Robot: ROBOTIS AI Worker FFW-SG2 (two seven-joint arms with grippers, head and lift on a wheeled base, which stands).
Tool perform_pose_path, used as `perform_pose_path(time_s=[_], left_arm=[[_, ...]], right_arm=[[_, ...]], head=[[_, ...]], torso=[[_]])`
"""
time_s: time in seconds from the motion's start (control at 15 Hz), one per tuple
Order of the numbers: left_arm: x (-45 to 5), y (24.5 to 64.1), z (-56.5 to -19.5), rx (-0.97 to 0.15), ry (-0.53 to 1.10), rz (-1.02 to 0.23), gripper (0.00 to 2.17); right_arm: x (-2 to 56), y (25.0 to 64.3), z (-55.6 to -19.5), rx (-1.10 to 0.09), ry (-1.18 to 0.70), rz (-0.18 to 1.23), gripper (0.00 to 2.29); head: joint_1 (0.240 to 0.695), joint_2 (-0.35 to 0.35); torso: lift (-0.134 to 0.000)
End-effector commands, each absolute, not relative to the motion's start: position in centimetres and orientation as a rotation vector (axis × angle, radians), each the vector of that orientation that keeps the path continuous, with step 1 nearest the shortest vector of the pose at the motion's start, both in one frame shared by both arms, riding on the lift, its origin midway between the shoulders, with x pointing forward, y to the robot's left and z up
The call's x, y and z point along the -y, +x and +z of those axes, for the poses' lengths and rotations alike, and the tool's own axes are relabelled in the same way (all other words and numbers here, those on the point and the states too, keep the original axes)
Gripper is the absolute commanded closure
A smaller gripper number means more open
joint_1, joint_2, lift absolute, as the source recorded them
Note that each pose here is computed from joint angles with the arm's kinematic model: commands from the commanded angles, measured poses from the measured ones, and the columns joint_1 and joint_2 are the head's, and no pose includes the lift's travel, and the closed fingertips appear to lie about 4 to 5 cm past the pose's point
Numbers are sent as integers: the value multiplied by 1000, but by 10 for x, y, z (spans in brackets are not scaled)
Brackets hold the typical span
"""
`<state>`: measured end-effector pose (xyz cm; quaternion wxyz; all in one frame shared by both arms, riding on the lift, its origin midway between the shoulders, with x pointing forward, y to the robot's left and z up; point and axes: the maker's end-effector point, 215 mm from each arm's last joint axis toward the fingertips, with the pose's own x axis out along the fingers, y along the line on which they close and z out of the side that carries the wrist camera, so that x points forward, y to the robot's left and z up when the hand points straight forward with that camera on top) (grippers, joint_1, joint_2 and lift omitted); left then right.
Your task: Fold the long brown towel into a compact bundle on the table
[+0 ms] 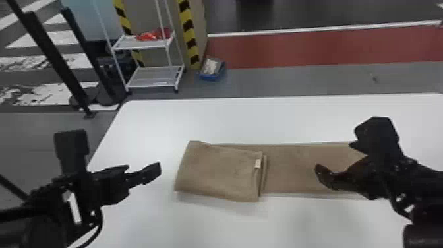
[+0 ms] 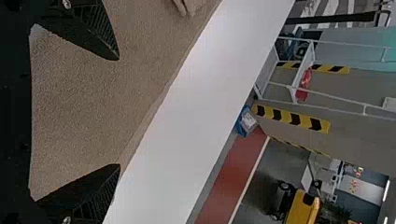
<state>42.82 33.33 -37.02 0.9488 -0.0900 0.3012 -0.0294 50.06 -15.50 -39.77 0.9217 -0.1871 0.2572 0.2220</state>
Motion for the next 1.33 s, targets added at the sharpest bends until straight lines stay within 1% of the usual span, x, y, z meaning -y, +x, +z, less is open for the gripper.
perform_pose_path(time_s=[0.0,0.07,0.13,0.4,0.47,0.73,0.87,1.07,1.27], left_arm=[[-335,422,-365,-612,-171,-61,76],[-335,420,-366,-617,-170,-61,76],[-334,418,-368,-622,-170,-63,76],[-329,413,-368,-630,-166,-71,76],[-328,413,-367,-629,-162,-72,76],[-324,409,-368,-635,-160,-83,76],[-322,408,-367,-635,-160,-86,76],[-322,407,-367,-637,-153,-93,80],[-326,407,-368,-640,-149,-90,80]], right_arm=[[126,490,-401,-533,-404,492,53],[117,488,-402,-536,-409,498,53],[105,485,-403,-537,-414,513,53],[58,474,-402,-523,-448,577,49],[45,470,-406,-524,-457,591,49],[12,459,-426,-543,-467,634,49],[-9,454,-433,-543,-456,671,53],[-30,446,-431,-527,-457,708,53],[-34,443,-429,-529,-455,716,53]], head=[[695,199],[695,212],[695,239],[695,285],[695,307],[695,350],[695,350],[695,350],[695,350]], torso=[[-123],[-123],[-123],[-123],[-123],[-123],[-123],[-123],[-123]])
